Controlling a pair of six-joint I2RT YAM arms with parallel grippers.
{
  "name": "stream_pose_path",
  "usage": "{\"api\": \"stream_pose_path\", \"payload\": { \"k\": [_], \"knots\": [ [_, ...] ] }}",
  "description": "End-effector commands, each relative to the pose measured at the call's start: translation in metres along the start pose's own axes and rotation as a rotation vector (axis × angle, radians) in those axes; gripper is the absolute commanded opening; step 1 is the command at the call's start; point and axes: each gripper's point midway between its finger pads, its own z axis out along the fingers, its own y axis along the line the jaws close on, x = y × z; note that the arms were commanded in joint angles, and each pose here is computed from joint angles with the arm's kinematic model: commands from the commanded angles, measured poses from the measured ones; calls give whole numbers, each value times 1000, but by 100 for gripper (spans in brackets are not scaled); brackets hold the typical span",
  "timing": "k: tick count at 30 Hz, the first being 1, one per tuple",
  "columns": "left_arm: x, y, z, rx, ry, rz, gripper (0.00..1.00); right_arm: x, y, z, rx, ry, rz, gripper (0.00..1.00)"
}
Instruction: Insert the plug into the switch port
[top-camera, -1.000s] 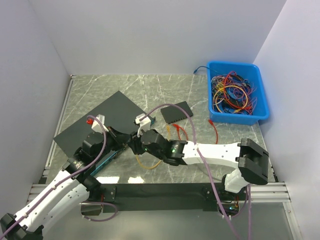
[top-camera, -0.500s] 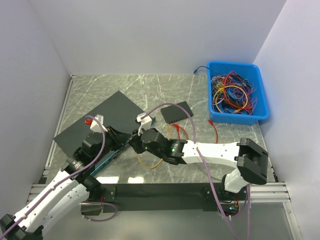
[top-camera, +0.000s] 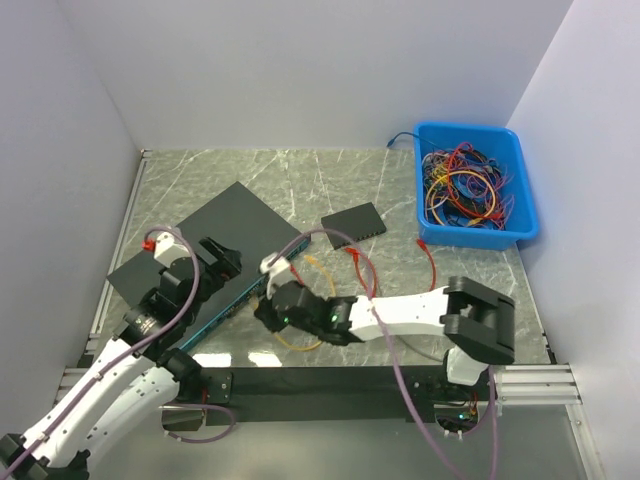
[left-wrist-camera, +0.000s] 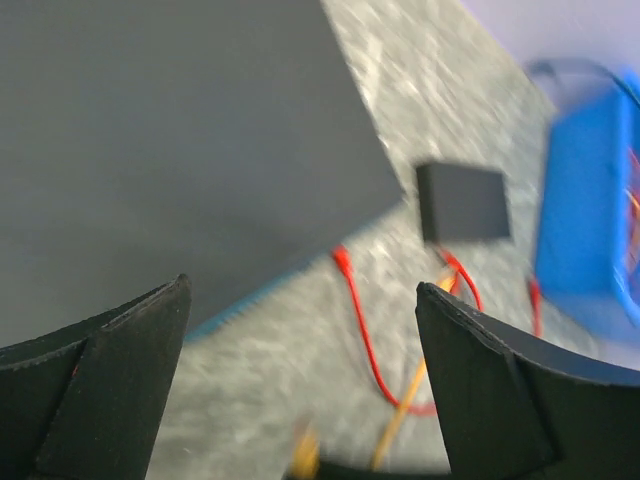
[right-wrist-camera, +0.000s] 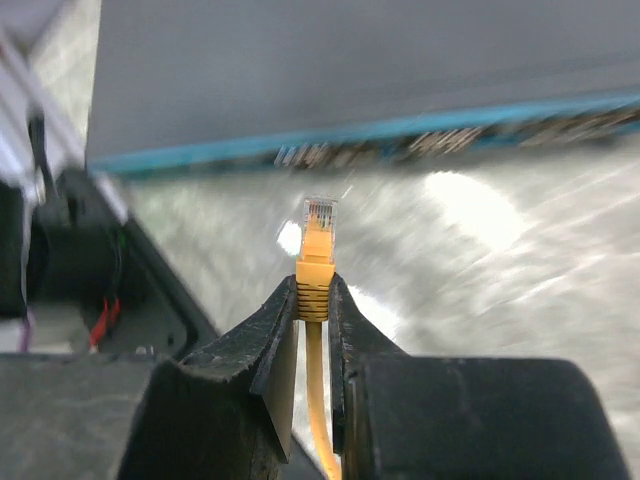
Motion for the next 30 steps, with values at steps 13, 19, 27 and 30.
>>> {"api": "stream_pose_path", "payload": {
  "k": [13, 19, 27, 30],
  "knots": [
    [-41, 50, 27, -113, -108, -140, 99, 49, 86, 40, -225, 106, -141, 0],
    [-38, 34, 23, -20, -15, -176, 99, 60, 85, 63, -191, 144, -172, 0],
    [-62, 15, -1, -27, 27, -8, 99, 70, 59, 91, -97, 191, -142, 0],
    [-66, 17, -8, -37, 17, 40, 99, 73, 54, 94, -85, 200, -138, 0]
  ]
}}
